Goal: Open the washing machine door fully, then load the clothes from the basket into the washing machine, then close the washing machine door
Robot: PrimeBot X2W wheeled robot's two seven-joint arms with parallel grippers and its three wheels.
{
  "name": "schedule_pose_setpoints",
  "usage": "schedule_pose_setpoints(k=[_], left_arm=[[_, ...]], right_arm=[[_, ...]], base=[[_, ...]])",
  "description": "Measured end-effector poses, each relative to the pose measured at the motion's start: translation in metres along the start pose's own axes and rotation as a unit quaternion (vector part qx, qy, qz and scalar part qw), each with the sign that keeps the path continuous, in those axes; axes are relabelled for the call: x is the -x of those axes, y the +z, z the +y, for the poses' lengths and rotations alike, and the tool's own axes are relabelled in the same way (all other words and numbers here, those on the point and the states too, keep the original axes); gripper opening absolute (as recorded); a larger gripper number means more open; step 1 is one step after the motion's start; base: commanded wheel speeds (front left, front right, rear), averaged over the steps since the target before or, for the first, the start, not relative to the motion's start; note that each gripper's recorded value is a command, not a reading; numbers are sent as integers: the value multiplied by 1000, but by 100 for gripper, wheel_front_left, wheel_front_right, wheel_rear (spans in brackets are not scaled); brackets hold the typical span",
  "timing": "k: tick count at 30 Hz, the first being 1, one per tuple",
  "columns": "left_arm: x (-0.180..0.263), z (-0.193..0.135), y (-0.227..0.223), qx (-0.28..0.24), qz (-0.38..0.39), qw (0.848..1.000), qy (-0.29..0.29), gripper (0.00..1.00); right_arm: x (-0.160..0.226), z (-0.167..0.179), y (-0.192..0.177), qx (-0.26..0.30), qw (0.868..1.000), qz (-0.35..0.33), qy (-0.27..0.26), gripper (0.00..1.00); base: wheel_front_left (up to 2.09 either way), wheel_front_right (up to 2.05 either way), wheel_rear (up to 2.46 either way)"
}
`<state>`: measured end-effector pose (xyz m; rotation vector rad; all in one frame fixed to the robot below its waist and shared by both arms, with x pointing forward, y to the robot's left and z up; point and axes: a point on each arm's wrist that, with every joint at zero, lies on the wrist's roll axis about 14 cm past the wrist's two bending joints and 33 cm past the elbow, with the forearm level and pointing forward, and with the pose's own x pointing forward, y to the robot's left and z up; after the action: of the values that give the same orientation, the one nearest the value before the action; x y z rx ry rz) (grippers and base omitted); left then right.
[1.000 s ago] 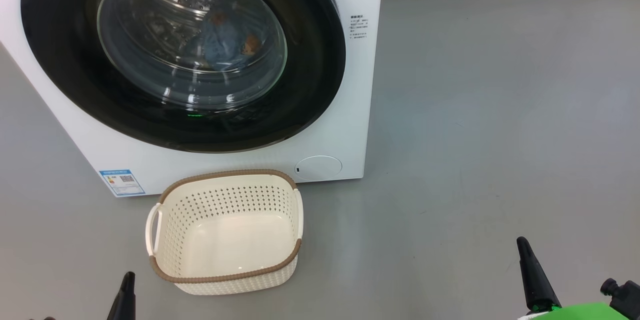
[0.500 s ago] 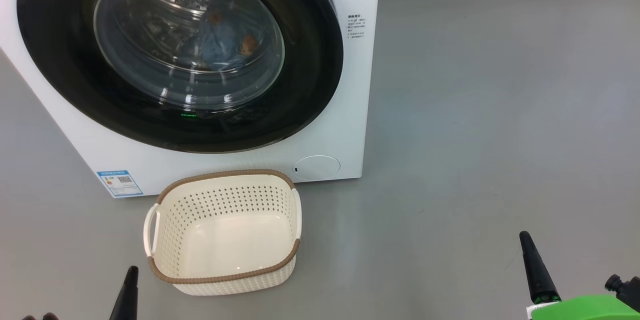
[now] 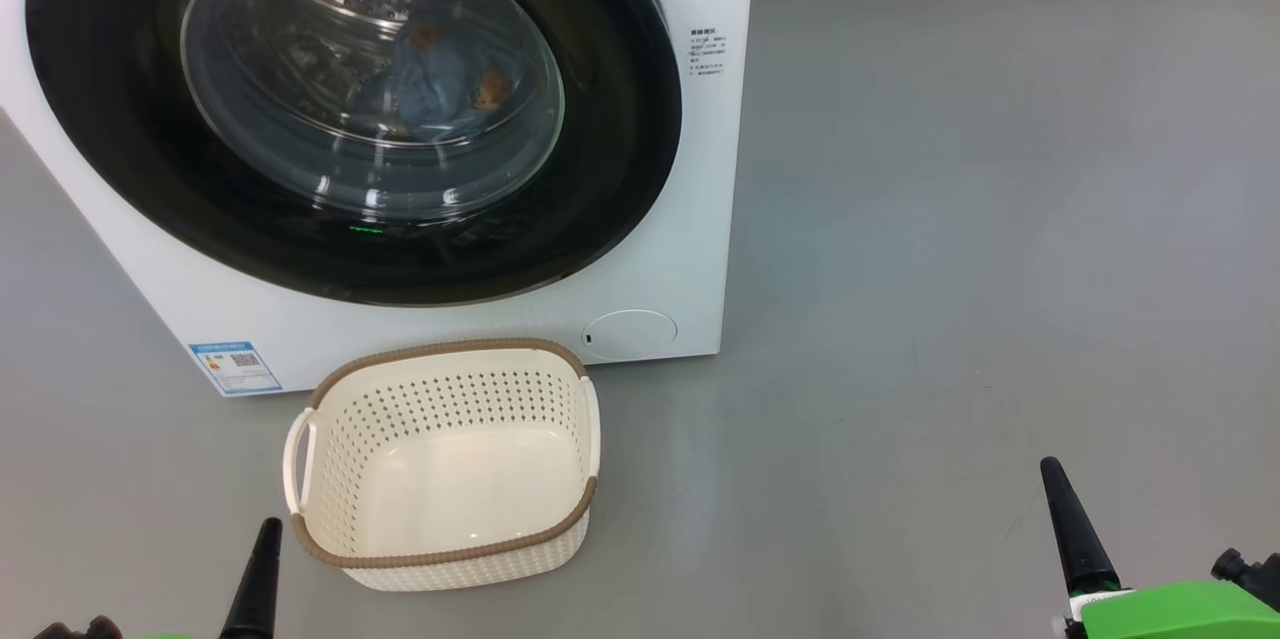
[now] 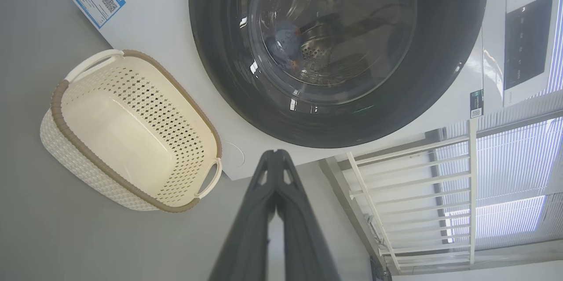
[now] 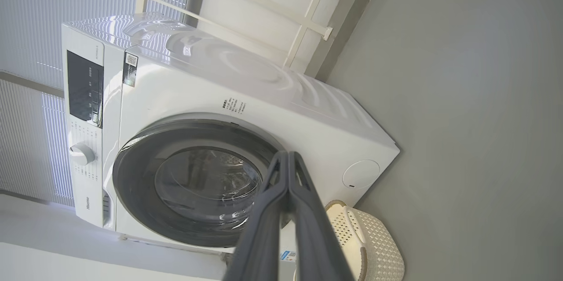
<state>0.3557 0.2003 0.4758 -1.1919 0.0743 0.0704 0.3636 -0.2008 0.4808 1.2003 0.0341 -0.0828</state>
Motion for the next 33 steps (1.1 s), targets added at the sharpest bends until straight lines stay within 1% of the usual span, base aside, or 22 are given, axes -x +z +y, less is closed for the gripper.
schedule_pose_setpoints(k=[10, 16, 33], left_arm=[[-3, 1, -5, 48, 6, 999, 4, 0], [-9, -5, -4, 79, 8, 997, -4, 0], [-17, -10, -9, 172, 17, 985, -10, 0]], right_arm=[[-4, 1, 1, -43, 999, 4, 1, 0], [-6, 1, 1, -75, 997, 6, -1, 0], [-10, -2, 5, -165, 986, 7, -3, 0]], base=[[0, 0, 0], [0, 0, 0], [0, 0, 0]])
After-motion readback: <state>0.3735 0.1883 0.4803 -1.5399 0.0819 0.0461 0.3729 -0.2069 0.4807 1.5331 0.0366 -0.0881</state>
